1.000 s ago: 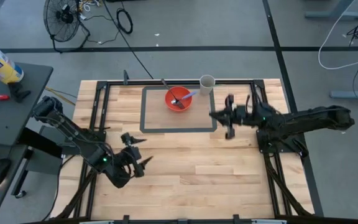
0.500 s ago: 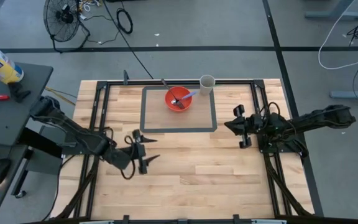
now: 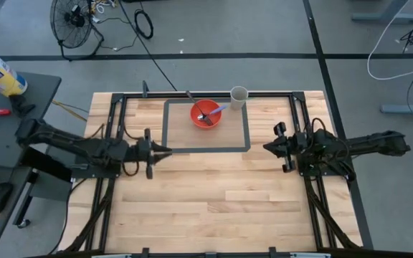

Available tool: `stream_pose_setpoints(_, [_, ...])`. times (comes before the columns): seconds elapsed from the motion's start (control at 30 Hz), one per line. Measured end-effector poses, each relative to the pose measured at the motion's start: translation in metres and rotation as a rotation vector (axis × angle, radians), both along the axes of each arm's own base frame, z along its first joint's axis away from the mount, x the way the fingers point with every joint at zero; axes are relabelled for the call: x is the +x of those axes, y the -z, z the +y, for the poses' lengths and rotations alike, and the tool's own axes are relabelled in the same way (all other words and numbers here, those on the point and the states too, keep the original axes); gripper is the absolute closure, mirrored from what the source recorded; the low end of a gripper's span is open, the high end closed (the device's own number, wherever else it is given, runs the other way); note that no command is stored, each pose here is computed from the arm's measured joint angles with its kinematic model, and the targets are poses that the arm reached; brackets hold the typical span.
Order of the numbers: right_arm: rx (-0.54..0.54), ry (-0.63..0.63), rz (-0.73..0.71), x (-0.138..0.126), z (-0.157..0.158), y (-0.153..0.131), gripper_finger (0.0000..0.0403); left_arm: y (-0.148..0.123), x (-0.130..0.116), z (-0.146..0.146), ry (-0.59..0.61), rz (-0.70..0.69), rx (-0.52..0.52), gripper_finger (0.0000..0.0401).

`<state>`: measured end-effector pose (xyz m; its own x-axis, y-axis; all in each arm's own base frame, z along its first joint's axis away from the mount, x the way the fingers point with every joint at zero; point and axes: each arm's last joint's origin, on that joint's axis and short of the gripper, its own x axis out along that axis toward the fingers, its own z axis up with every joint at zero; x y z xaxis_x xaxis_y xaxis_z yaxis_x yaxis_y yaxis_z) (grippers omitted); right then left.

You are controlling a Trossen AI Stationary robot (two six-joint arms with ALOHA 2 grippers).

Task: Pick & Place Utensil
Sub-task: Return to Home Position

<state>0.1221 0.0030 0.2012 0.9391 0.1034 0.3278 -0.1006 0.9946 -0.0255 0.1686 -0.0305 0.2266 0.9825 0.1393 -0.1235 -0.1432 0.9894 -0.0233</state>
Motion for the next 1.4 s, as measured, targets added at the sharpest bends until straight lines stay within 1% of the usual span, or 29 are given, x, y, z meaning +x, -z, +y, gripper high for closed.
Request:
stream_pose_setpoints(0.07, [0.045, -0.063, 0.029, -0.003, 0.001, 0.001, 0.0396, 0.003, -0.004, 0.008, -0.011, -0.016, -0.022, 0.0345])
stream_pose_setpoints(0.2, [0.047, -0.165, 0.077, -0.009, 0.004, 0.005, 0.0397, 0.01, -0.013, 0.019, -0.023, -0.025, -0.035, 0.0372])
stream_pose_setpoints(0.33, [0.081, -0.163, 0.114, -0.011, 0.004, 0.008, 0.0395, 0.016, -0.026, 0.028, -0.143, -0.023, -0.003, 0.0387])
stream_pose_setpoints(0.43, [0.066, -0.128, 0.101, -0.011, 0.003, 0.007, 0.0394, 0.012, -0.04, 0.033, -0.226, -0.066, 0.001, 0.0393])
stream_pose_setpoints(0.5, [0.031, -0.083, 0.099, -0.011, 0.002, 0.008, 0.0394, 0.008, -0.047, 0.033, -0.218, -0.1, -0.005, 0.0393])
stream_pose_setpoints(0.57, [0.013, -0.054, 0.114, -0.01, 0.001, 0.009, 0.0394, 0.004, -0.052, 0.032, -0.16, -0.139, -0.016, 0.0391])
stream_pose_setpoints(0.63, [0.018, -0.042, 0.118, -0.01, 0.001, 0.01, 0.0394, 0.001, -0.056, 0.031, -0.097, -0.165, -0.024, 0.0389])
stream_pose_setpoints(0.7, [0.024, -0.044, 0.118, -0.01, 0.001, 0.01, 0.0393, 0.002, -0.058, 0.03, -0.062, -0.162, -0.03, 0.0388])
stream_pose_setpoints(0.77, [0.023, -0.044, 0.118, -0.01, 0.001, 0.01, 0.0392, 0.004, -0.061, 0.03, -0.064, -0.144, -0.027, 0.039])
stream_pose_setpoints(0.87, [0.024, -0.044, 0.117, -0.01, 0.001, 0.01, 0.0392, 0.005, -0.066, 0.031, -0.098, -0.137, -0.016, 0.0393])
stream_pose_setpoints(0.93, [0.024, -0.044, 0.117, -0.01, 0.001, 0.01, 0.0392, 0.003, -0.071, 0.032, -0.097, -0.157, -0.019, 0.0394])
stream_pose_setpoints(1.03, [0.024, -0.044, 0.117, -0.01, 0.001, 0.01, 0.0392, 0.001, -0.079, 0.031, -0.061, -0.2, -0.026, 0.0393])
stream_pose_setpoints(1.13, [0.024, -0.044, 0.117, -0.01, 0.001, 0.01, 0.0392, 0.0, -0.091, 0.033, -0.082, -0.239, -0.03, 0.0391])
stream_pose_setpoints(1.23, [0.023, -0.044, 0.116, -0.01, 0.001, 0.01, 0.0392, 0.003, -0.091, 0.034, -0.129, -0.212, -0.027, 0.0391])
stream_pose_setpoints(1.27, [0.023, -0.044, 0.118, -0.01, 0.001, 0.01, 0.0392, 0.003, -0.091, 0.034, -0.128, -0.216, -0.029, 0.0392])
stream_pose_setpoints(1.3, [0.024, -0.043, 0.12, -0.01, 0.001, 0.01, 0.0392, 0.004, -0.088, 0.033, -0.114, -0.248, -0.035, 0.0393])
stream_pose_setpoints(1.33, [0.023, -0.044, 0.12, -0.01, 0.001, 0.01, 0.0392, 0.008, -0.086, 0.033, -0.099, -0.272, -0.039, 0.0394])
stream_pose_setpoints(1.4, [0.023, -0.044, 0.121, -0.01, 0.001, 0.01, 0.0392, 0.022, -0.081, 0.032, -0.083, -0.262, -0.041, 0.0396])
